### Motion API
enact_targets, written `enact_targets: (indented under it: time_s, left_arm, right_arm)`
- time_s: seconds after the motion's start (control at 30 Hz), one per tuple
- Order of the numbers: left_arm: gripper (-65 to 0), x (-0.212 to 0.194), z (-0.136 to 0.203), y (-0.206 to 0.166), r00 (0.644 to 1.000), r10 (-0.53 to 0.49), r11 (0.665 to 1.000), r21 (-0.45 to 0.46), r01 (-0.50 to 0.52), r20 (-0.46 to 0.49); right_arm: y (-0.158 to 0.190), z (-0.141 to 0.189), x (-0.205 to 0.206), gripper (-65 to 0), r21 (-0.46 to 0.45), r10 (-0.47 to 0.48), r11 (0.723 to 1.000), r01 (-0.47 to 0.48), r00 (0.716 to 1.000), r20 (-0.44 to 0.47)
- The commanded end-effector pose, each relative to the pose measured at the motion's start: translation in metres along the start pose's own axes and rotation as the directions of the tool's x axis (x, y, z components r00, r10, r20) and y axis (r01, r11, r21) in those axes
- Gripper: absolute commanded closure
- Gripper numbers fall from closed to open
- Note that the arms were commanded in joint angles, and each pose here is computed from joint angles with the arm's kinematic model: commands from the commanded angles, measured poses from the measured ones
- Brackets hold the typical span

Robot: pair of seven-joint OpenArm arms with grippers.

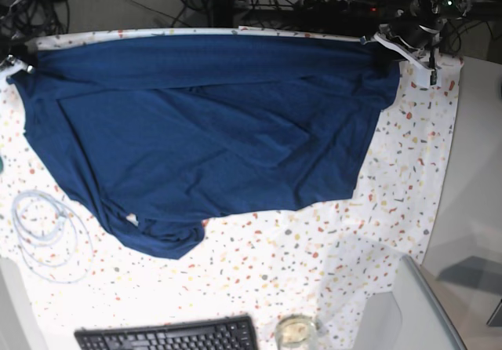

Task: Layout the t-shirt on the table in an organized manner, then fold the t-shirt properly
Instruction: 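Pull the grasped shirt edge apart with both grippers to stretch it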

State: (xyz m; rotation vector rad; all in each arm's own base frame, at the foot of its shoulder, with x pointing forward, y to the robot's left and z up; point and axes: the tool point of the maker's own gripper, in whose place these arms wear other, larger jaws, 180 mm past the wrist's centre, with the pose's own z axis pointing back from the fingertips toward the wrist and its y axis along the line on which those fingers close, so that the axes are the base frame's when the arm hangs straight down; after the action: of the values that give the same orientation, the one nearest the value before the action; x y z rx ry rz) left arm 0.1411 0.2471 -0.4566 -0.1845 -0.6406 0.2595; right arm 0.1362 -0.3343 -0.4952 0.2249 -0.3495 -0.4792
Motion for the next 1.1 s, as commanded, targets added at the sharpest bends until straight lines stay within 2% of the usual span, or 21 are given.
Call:
enact_targets:
  time_s: [0.0,0.07,0.13,0.23,0.33,0.37,0.43,0.5,0.6,0.67,0.73,0.83,0.93,1.0,1.07]
  left_arm:
    - [0.0,0.01,0.003,0.002,0.999,-0.009,1.0,0.0,0.009,0.037]
    - [0.0,0.011,0.003,0.002,0.999,-0.009,1.0,-0.001,0.009,0.039]
    - [0.0,0.011,0.003,0.002,0.999,-0.009,1.0,-0.001,0.009,0.039]
    - [0.0,0.011,0.003,0.002,0.999,-0.009,1.0,-0.001,0.009,0.039]
    - [0.0,0.011,0.004,0.002,0.999,-0.011,1.0,0.0,0.011,0.038]
    - [-7.9,0.01,0.005,0.002,0.999,-0.012,1.0,0.001,0.012,0.036]
    - [-24.7,0.01,0.006,0.004,0.999,-0.01,1.0,0.007,0.01,0.038]
    - [-38.2,0.01,0.007,0.006,0.999,-0.01,1.0,0.01,0.01,0.039]
    - [-47.1,0.019,0.012,0.02,0.998,-0.006,0.999,0.045,0.004,0.063]
    - [-47.2,0.023,0.019,0.034,0.997,0.008,0.996,0.083,-0.014,0.083]
    - [-47.2,0.039,0.03,0.053,0.99,0.019,0.99,0.136,-0.038,0.137]
    - [-47.2,0.056,0.055,0.095,0.978,0.04,0.967,0.237,-0.089,0.206]
    - [-47.1,0.064,0.075,0.121,0.969,0.042,0.946,0.301,-0.117,0.244]
    - [-45.7,0.064,0.083,0.129,0.968,0.038,0.939,0.321,-0.119,0.247]
    - [-37.0,0.058,0.087,0.132,0.972,0.037,0.937,0.33,-0.115,0.233]
  right_arm:
    - [-0.008,0.01,0.016,-0.8,-0.026,0.015,1.0,-0.014,0.999,0.039]
    - [-0.007,0.008,0.013,-1.8,-0.021,0.01,1.0,-0.009,0.999,0.036]
    - [-0.006,0.008,0.01,-8.6,-0.02,0.005,1.0,-0.004,0.999,0.037]
    - [0.0,0.014,0.016,-29.4,-0.033,0.032,0.999,-0.03,0.997,0.069]
    - [0.007,0.023,0.026,-46.7,-0.051,0.063,0.997,-0.058,0.992,0.114]
    - [0.007,0.028,0.028,-50.0,-0.065,0.075,0.996,-0.067,0.989,0.129]
    - [0.011,0.037,0.036,-51.5,-0.086,0.088,0.993,-0.074,0.982,0.166]
    - [0.01,0.048,0.048,-51.9,-0.123,0.078,0.991,-0.052,0.975,0.21]
    - [0.011,0.059,0.065,-52.1,-0.147,0.098,0.987,-0.061,0.962,0.256]
    - [0.019,0.063,0.089,-52.1,-0.145,0.132,0.985,-0.089,0.939,0.317]
    - [0.033,0.059,0.117,-52.1,-0.136,0.217,0.974,-0.182,0.918,0.332]
    - [0.081,0.028,0.152,-51.8,-0.059,0.344,0.937,-0.343,0.884,0.316]
    - [0.118,0.005,0.188,-51.6,0.008,0.376,0.914,-0.406,0.853,0.361]
    - [0.137,-0.008,0.211,-51.5,0.052,0.357,0.913,-0.405,0.854,0.38]
    - [0.136,-0.022,0.223,-51.5,0.062,0.293,0.939,-0.339,0.882,0.37]
